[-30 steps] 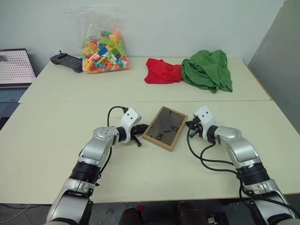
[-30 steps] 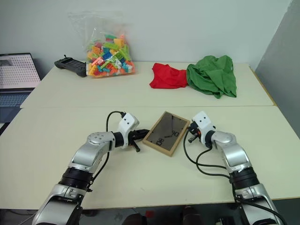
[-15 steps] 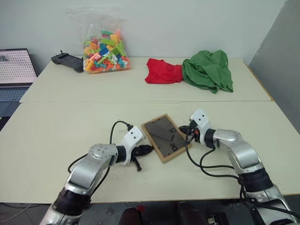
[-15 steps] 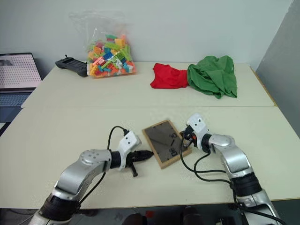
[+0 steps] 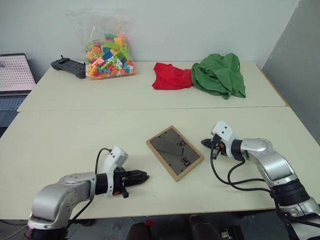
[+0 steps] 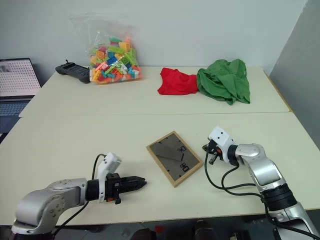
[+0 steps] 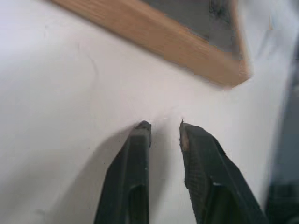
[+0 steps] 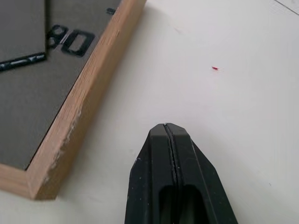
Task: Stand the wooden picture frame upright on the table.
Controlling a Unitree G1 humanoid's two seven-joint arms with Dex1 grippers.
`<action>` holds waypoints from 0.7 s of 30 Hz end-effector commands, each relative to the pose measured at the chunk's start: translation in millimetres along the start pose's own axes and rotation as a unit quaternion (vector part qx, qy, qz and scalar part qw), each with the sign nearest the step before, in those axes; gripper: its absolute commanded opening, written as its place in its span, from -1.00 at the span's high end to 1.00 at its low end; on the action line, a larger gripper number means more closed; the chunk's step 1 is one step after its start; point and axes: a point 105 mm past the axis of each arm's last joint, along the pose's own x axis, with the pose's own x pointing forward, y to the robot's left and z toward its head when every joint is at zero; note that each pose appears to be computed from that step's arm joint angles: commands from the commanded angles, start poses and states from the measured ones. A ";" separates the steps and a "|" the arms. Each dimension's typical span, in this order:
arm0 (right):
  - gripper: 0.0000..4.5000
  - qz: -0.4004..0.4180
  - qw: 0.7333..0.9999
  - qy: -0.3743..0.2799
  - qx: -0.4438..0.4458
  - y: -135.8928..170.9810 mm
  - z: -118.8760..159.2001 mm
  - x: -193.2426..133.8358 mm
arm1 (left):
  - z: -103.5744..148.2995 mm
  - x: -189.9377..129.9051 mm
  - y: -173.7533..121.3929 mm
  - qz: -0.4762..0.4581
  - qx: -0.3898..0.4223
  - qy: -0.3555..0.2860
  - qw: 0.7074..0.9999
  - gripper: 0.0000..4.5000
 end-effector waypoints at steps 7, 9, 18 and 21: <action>1.00 0.008 0.998 -0.026 -0.056 -14.1 19.2 20.5 | 1.8 13.6 -1.3 -0.028 -0.175 -0.052 0.983 -0.41; 1.00 0.019 0.998 -0.028 -0.057 -9.0 20.0 22.9 | -2.9 21.1 -0.9 -0.023 -0.191 -0.050 0.980 -0.62; 1.00 0.062 0.996 -0.045 -0.037 31.1 26.8 33.5 | -15.7 51.2 -12.5 -0.046 -0.239 -0.042 0.969 -0.97; 1.00 0.068 0.996 -0.051 -0.025 42.7 31.5 33.4 | -27.2 56.5 -16.2 -0.045 -0.250 -0.026 0.967 -0.97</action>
